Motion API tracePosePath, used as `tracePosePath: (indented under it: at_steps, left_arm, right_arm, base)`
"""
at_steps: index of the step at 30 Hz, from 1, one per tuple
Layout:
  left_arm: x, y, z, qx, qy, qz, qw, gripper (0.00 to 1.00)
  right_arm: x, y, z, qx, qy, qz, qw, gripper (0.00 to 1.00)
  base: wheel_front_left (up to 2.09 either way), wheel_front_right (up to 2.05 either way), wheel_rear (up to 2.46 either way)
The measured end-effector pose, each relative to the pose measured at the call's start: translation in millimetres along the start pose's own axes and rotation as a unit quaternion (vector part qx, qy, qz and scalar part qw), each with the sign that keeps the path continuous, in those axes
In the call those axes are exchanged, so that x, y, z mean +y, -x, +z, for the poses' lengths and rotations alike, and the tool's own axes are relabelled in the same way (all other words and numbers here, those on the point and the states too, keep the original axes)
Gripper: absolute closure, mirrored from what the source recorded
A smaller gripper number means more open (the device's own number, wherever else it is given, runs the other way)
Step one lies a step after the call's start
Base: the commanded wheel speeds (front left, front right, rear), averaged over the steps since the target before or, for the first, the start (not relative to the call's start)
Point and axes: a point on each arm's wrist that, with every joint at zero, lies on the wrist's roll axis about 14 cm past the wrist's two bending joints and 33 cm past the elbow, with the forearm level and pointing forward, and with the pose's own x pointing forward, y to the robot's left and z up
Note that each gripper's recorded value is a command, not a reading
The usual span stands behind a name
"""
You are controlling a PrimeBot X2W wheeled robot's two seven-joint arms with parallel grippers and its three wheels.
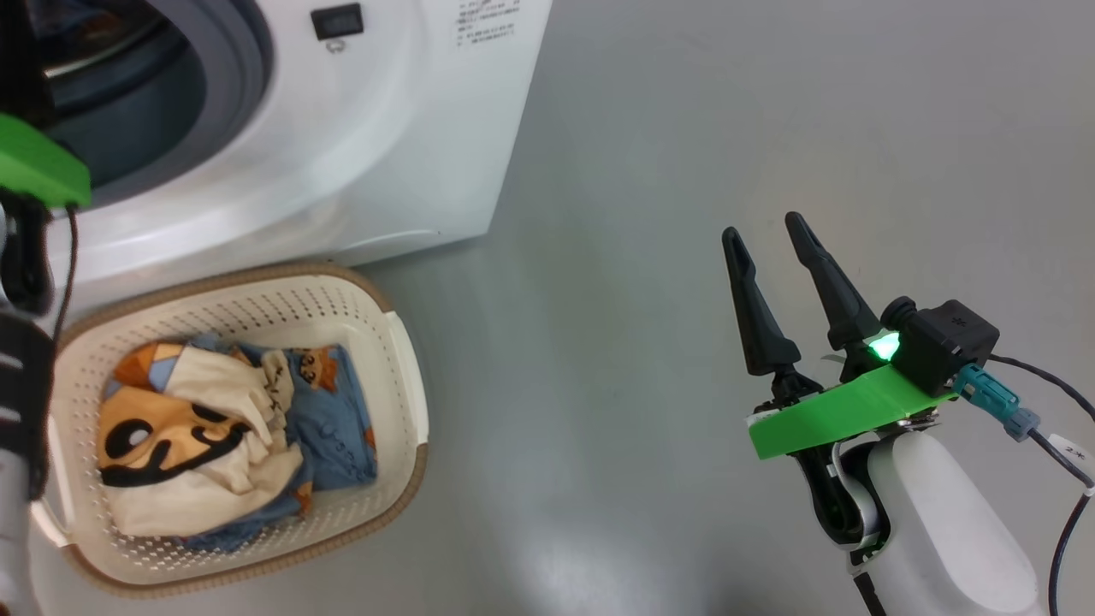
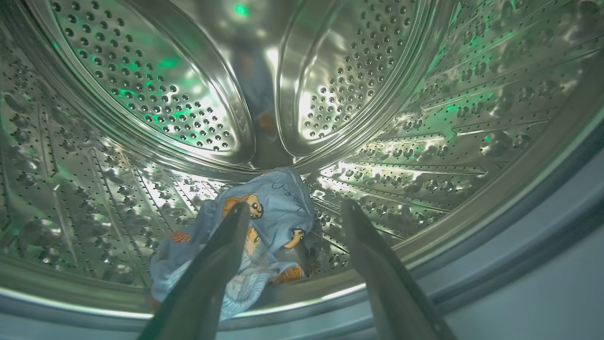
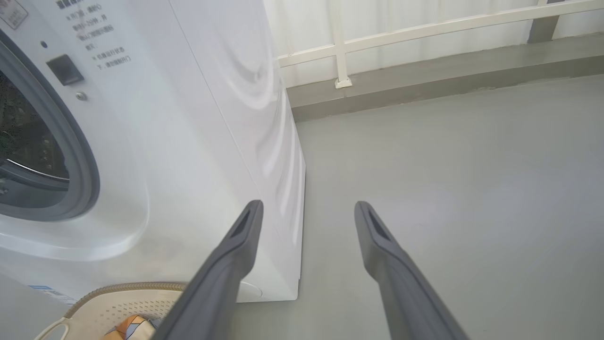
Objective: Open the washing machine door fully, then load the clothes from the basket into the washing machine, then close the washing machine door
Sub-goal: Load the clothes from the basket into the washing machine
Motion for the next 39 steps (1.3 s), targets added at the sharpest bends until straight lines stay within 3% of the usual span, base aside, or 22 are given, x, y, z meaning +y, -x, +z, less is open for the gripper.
tracePosePath:
  at_steps: [22, 39]
  left_arm:
    - [-6.3, 117.4, 31.0, -0.046, 0.002, -0.002, 0.999, 0.00]
    - [8.8, 225.6, 36.3, -0.084, 0.012, 0.050, 0.995, 0.00]
  right_arm:
    - [31.6, 18.7, 59.5, -0.070, -0.002, 0.035, 0.997, 0.00]
    - [55.4, 45.7, 77.2, -0.087, 0.010, 0.074, 0.993, 0.00]
  base:
    - [0.00, 0.00, 0.00]
    - [0.00, 0.00, 0.00]
